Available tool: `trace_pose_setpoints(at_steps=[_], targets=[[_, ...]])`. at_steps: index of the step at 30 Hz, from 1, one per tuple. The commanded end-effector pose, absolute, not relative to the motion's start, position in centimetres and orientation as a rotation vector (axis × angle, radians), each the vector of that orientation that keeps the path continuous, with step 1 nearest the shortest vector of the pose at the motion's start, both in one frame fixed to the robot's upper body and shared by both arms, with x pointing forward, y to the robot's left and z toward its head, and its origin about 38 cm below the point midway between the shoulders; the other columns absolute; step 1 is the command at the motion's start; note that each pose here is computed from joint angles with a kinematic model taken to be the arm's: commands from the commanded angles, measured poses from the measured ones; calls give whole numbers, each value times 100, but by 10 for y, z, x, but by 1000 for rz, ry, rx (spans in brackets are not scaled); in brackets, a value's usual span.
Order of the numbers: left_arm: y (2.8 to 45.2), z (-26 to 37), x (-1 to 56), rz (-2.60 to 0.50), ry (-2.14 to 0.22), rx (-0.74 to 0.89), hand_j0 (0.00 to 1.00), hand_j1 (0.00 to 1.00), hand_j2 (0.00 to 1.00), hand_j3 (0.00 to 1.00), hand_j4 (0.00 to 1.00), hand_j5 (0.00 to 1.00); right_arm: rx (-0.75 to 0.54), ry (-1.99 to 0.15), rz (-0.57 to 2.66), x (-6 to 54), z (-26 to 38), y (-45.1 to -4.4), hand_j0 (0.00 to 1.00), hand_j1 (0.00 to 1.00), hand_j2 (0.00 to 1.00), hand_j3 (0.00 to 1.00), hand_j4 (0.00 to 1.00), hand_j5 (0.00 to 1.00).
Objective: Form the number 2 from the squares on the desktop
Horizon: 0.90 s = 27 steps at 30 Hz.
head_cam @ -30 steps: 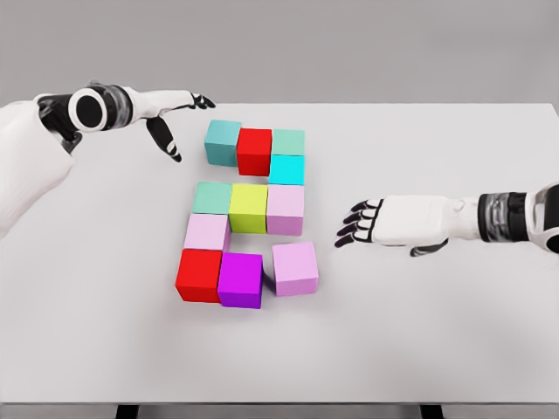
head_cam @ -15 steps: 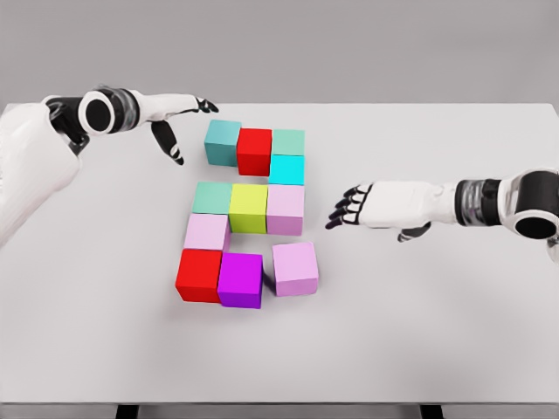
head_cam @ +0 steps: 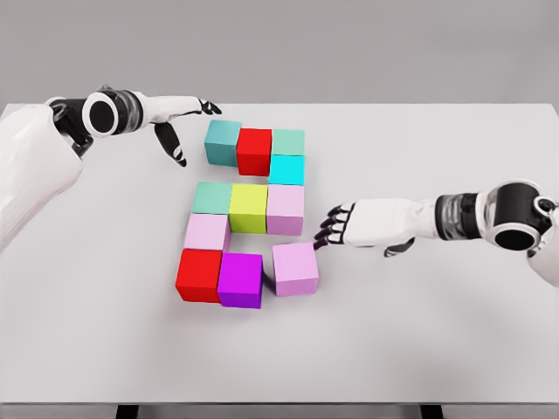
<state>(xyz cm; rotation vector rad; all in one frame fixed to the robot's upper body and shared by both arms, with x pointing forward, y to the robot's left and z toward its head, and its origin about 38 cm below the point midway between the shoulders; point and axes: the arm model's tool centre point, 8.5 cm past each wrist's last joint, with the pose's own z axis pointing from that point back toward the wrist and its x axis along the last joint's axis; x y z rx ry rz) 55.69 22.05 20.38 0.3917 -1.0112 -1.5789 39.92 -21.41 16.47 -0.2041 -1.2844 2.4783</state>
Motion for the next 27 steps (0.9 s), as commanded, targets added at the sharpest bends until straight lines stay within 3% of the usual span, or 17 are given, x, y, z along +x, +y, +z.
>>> trace_pose_setpoints(at_steps=[1,15,23,25,27], targets=[[222,204,557,-1576,-1012,392,100,100,100,100,100,100,-193,-1294,2486,396,165,-210,100,100,100,100,100,100],[214,202,550,-1617,-1023,380,100,100,100,100,100,100,-190,-1341,2517,388,175,-200,100,100,100,100,100,100],[215,201,550,-1617,-1022,379,100,100,100,100,100,100,-342,-1265,2411,422,203,-253,100,100,100,100,100,100],[214,202,550,-1617,-1024,378,100,100,100,100,100,100,-366,-1227,2508,395,220,-264,100,100,100,100,100,100],[210,201,547,-1624,-1034,364,100,100,100,100,100,100,-295,-1205,2586,370,211,-257,100,100,100,100,100,100]])
